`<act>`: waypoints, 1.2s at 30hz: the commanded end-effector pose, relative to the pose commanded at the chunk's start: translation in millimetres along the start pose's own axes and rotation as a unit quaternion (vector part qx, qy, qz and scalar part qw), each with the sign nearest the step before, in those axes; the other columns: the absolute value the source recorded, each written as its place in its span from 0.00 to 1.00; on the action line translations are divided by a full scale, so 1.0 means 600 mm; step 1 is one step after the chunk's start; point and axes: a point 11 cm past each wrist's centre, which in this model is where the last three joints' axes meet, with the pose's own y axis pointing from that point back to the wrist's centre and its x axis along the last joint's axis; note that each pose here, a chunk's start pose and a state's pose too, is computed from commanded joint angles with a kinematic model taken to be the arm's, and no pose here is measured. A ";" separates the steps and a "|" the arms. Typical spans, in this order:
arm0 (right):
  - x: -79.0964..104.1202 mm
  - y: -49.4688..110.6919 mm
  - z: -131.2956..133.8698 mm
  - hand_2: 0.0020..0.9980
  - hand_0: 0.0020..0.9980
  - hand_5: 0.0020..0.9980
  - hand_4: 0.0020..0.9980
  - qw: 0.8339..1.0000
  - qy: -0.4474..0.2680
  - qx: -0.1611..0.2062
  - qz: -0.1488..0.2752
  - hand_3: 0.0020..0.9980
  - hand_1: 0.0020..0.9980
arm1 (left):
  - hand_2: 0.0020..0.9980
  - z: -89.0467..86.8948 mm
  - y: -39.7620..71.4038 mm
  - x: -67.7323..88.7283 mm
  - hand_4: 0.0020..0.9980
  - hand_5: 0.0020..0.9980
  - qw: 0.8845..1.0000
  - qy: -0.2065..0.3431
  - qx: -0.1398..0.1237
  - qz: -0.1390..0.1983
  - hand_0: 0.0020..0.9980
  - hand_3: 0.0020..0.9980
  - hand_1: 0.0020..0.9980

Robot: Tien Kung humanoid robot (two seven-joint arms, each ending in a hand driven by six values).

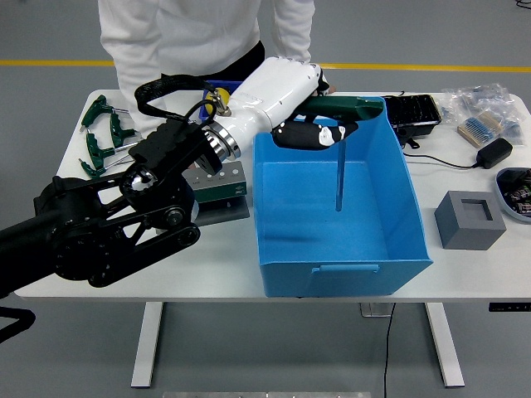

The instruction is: Lift tool from toolbox,place it in box,lift tool from toolbox,place it in box

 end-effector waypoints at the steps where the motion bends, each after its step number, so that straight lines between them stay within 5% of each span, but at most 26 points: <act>1: 0.000 0.000 -0.001 0.72 0.70 0.69 0.79 1.000 0.000 0.001 0.000 0.55 0.67 | 0.00 0.004 0.000 -0.013 0.72 0.56 1.000 0.000 -0.004 -0.011 0.17 0.03 0.00; 10: 0.002 0.000 -0.008 0.72 0.70 0.69 0.79 1.000 -0.003 0.005 0.001 0.55 0.67 | 0.02 0.017 0.000 -0.061 0.72 0.55 0.997 0.007 -0.019 -0.072 0.19 0.06 0.00; 11: 0.003 0.000 -0.008 0.72 0.70 0.69 0.79 1.000 -0.003 0.005 0.001 0.55 0.67 | 0.22 0.017 0.001 -0.065 0.73 0.55 0.996 0.010 -0.020 -0.084 0.31 0.26 0.17; 16: 0.004 0.000 -0.010 0.72 0.70 0.69 0.79 1.000 -0.003 0.006 0.002 0.55 0.67 | 0.22 0.014 0.004 -0.084 0.73 0.55 0.992 0.015 -0.017 -0.128 0.31 0.26 0.17; 17: 0.004 0.000 -0.010 0.72 0.70 0.69 0.79 1.000 -0.003 0.006 0.002 0.55 0.67 | 0.40 0.013 0.004 -0.087 0.75 0.57 0.991 0.018 -0.015 -0.134 0.39 0.49 0.35; 22: 0.004 0.000 -0.013 0.72 0.70 0.69 0.79 1.000 -0.002 0.008 0.002 0.55 0.67 | 0.40 0.007 0.002 -0.100 0.75 0.57 0.986 0.028 -0.015 -0.163 0.39 0.49 0.35; 23: 0.005 0.000 -0.014 0.72 0.70 0.69 0.79 1.000 -0.002 0.009 0.003 0.55 0.67 | 0.58 0.007 0.001 -0.101 0.74 0.57 0.986 0.027 -0.016 -0.167 0.50 0.58 0.49; 36: 0.006 0.000 -0.021 0.72 0.70 0.69 0.79 1.000 -0.003 0.013 0.002 0.55 0.67 | 0.64 -0.003 -0.013 -0.070 0.74 0.56 0.991 0.027 -0.014 -0.130 0.55 0.61 0.56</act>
